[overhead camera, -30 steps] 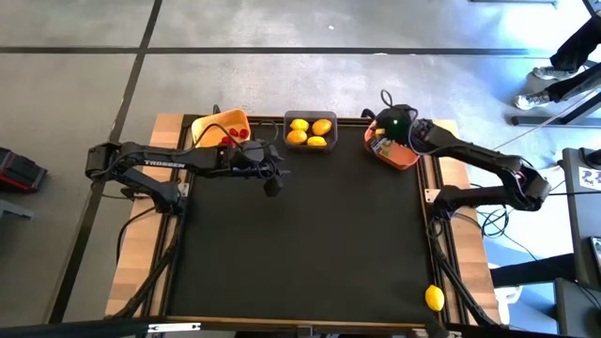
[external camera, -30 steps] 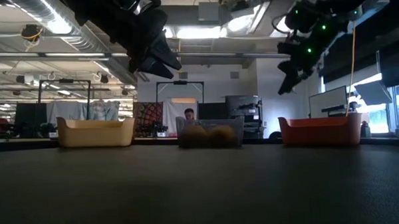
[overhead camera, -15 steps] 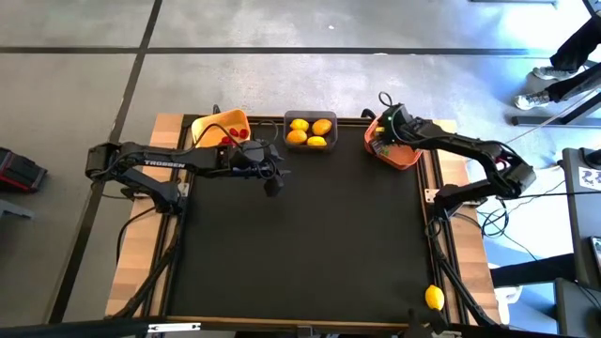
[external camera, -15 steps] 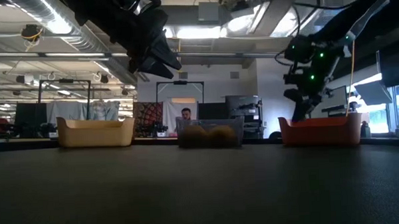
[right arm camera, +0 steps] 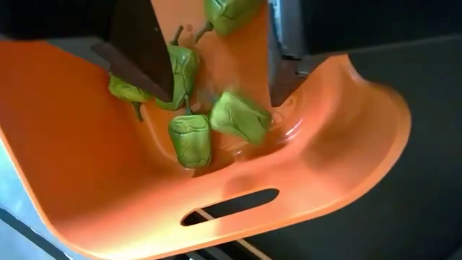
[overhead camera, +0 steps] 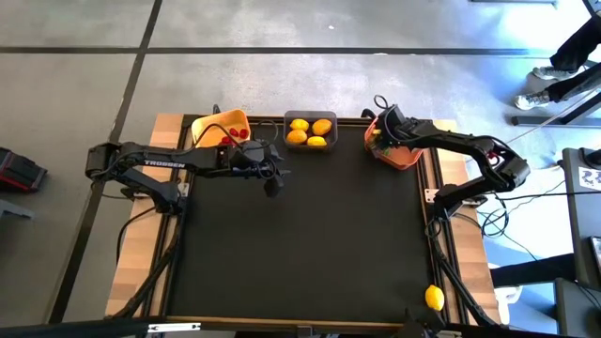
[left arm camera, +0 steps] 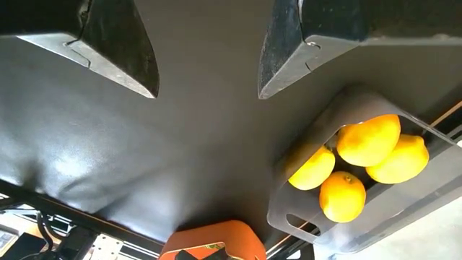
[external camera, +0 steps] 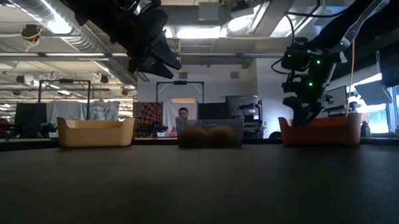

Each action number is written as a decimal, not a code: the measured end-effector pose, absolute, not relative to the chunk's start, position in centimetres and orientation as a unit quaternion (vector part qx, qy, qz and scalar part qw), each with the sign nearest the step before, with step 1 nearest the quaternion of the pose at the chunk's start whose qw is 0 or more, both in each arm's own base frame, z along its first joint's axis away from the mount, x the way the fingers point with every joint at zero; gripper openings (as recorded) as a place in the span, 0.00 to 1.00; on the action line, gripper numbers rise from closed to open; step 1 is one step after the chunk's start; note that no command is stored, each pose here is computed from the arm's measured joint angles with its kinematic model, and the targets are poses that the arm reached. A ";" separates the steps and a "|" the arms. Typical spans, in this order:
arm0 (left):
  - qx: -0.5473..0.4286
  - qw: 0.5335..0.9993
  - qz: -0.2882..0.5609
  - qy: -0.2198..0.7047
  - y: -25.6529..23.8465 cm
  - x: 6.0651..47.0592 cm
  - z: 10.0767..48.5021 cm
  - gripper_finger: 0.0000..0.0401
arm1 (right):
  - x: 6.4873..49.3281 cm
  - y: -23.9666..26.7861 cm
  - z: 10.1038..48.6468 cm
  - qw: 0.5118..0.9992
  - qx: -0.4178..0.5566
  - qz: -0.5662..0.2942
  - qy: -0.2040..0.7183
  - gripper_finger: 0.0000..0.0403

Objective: Sort produce into baskets
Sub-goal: Put the yellow lemon into the black bin, then return to Home Position

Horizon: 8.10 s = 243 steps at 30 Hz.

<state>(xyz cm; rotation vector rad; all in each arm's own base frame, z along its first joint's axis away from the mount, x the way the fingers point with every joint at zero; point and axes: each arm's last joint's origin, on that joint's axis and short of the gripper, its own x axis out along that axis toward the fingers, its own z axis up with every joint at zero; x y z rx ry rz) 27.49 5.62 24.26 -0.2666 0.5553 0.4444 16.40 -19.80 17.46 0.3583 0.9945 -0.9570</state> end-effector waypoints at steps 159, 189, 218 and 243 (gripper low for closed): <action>-0.121 0.941 0.148 0.280 2.3 28.0 24.2 0.58 | 22.2 8.3 26.3 0.773 0.139 -0.168 0.596 0.32; -0.098 0.944 0.142 0.281 2.3 28.0 24.3 0.58 | 29.3 -13.0 26.6 0.894 0.033 -0.266 0.359 0.32; -0.074 0.953 0.133 0.263 2.3 28.3 24.7 0.58 | 31.3 -20.8 18.7 0.863 0.028 -0.334 0.378 0.45; 0.009 0.963 0.102 0.248 1.8 28.5 25.1 0.40 | 26.4 -9.2 31.2 0.922 -0.040 -0.206 0.327 0.62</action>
